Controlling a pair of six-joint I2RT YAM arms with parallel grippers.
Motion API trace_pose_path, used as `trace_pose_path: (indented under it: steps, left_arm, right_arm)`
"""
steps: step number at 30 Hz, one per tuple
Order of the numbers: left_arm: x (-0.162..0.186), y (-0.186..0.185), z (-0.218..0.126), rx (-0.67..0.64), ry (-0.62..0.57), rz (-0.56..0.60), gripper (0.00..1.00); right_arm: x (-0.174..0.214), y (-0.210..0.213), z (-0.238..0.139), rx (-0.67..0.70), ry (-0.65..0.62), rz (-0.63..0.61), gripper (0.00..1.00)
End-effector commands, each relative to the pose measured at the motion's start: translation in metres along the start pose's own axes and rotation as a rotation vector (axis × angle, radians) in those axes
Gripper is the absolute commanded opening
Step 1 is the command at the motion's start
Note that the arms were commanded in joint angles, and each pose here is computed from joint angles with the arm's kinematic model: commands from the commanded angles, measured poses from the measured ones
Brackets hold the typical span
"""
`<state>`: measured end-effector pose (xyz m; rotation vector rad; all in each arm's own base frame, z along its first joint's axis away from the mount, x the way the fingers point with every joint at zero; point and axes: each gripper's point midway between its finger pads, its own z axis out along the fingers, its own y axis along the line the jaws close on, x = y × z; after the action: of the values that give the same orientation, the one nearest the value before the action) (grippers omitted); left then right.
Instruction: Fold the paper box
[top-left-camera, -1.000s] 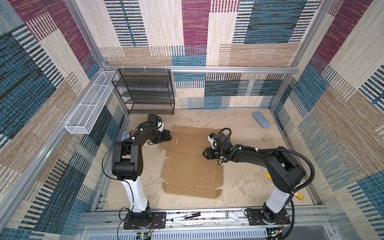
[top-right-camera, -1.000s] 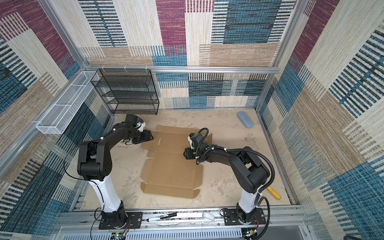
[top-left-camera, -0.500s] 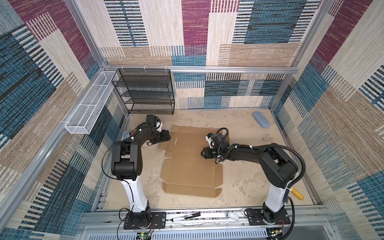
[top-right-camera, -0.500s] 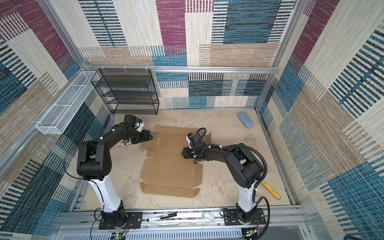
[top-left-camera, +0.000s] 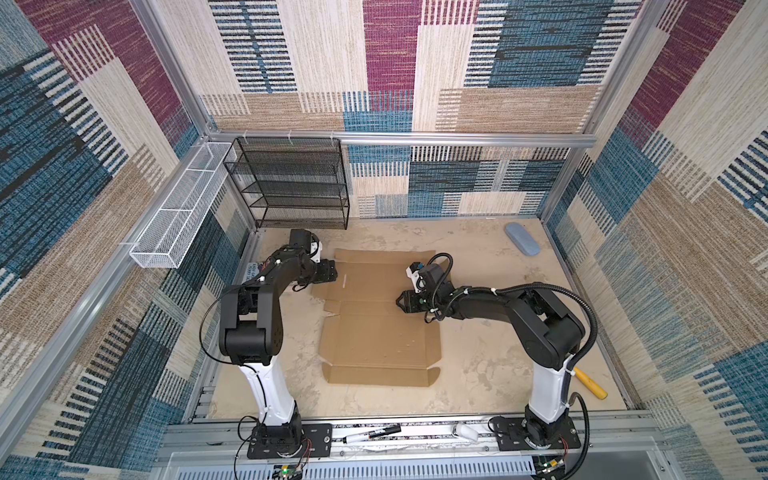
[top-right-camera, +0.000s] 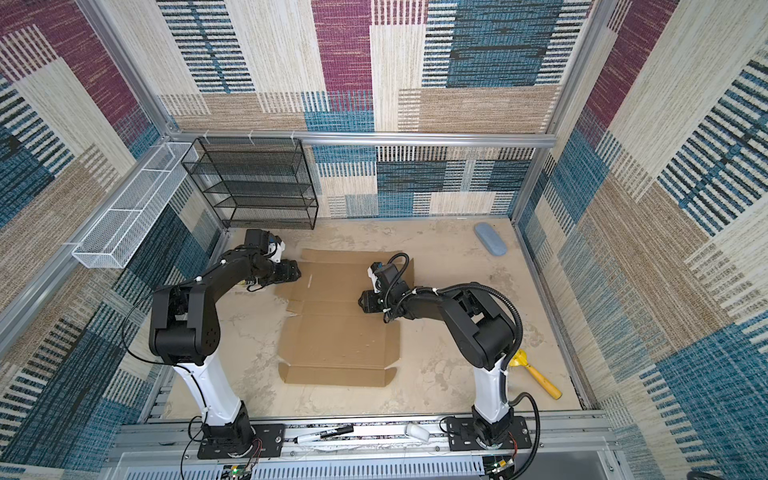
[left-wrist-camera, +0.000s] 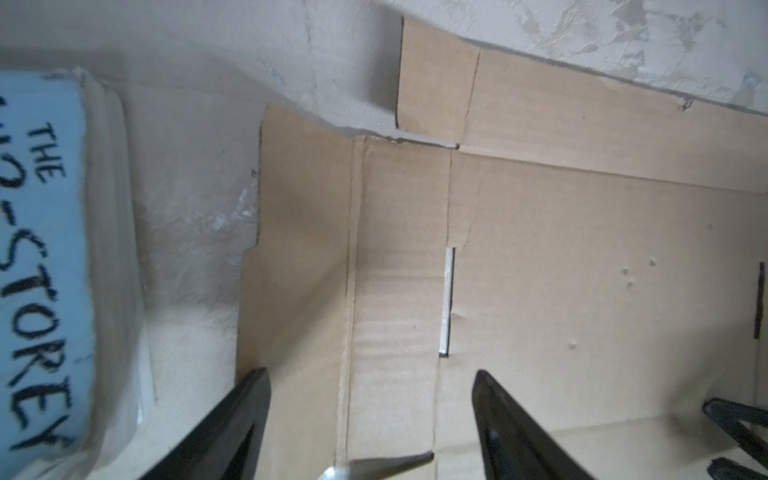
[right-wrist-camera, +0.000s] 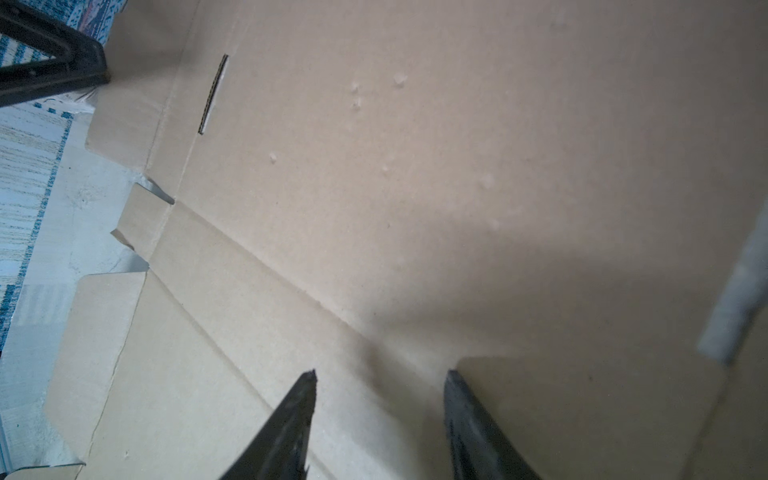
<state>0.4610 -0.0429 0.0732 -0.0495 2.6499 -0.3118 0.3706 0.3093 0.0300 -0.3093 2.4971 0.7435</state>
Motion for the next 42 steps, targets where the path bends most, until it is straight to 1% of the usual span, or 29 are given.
trace_pose_path:
  steps: [1, 9, 15, 17, 21, 24, 27, 32, 35, 37, 42]
  left_arm:
    - [-0.004, 0.007, -0.004, -0.029, -0.021, 0.006, 0.81]
    - [-0.007, 0.015, -0.006, -0.052, -0.035, -0.002, 0.83]
    - [-0.005, 0.018, 0.006, -0.053, -0.015, -0.015, 0.83]
    - [-0.004, 0.014, 0.011, -0.028, -0.008, -0.023, 0.81]
    - [-0.006, 0.001, 0.018, 0.054, 0.0, -0.047, 0.72]
    - [-0.008, -0.007, 0.021, 0.103, 0.006, -0.062, 0.61]
    - [-0.008, -0.011, 0.023, 0.13, 0.012, -0.077, 0.54]
    - [-0.005, -0.009, 0.03, 0.123, 0.036, -0.09, 0.48]
    - [-0.005, -0.005, 0.031, 0.104, 0.046, -0.094, 0.42]
    - [-0.006, -0.004, 0.031, 0.098, 0.047, -0.098, 0.35]
    - [-0.009, -0.004, 0.032, 0.095, 0.042, -0.105, 0.26]
  right_arm:
    - [0.05, -0.035, 0.003, 0.139, 0.17, 0.047, 0.52]
    - [0.06, -0.044, 0.003, 0.163, 0.191, 0.057, 0.52]
    - [0.057, -0.043, 0.002, 0.164, 0.184, 0.054, 0.52]
    - [0.057, -0.043, 0.002, 0.162, 0.184, 0.054, 0.52]
    - [0.057, -0.044, 0.003, 0.164, 0.184, 0.055, 0.52]
    - [0.054, -0.043, 0.003, 0.165, 0.181, 0.052, 0.51]
    - [0.052, -0.042, 0.003, 0.163, 0.178, 0.045, 0.51]
    - [0.048, -0.041, 0.002, 0.161, 0.175, 0.038, 0.51]
    - [0.047, -0.04, 0.003, 0.159, 0.173, 0.038, 0.51]
    - [0.047, -0.04, 0.003, 0.159, 0.174, 0.038, 0.51]
    - [0.044, -0.039, 0.003, 0.154, 0.171, 0.026, 0.51]
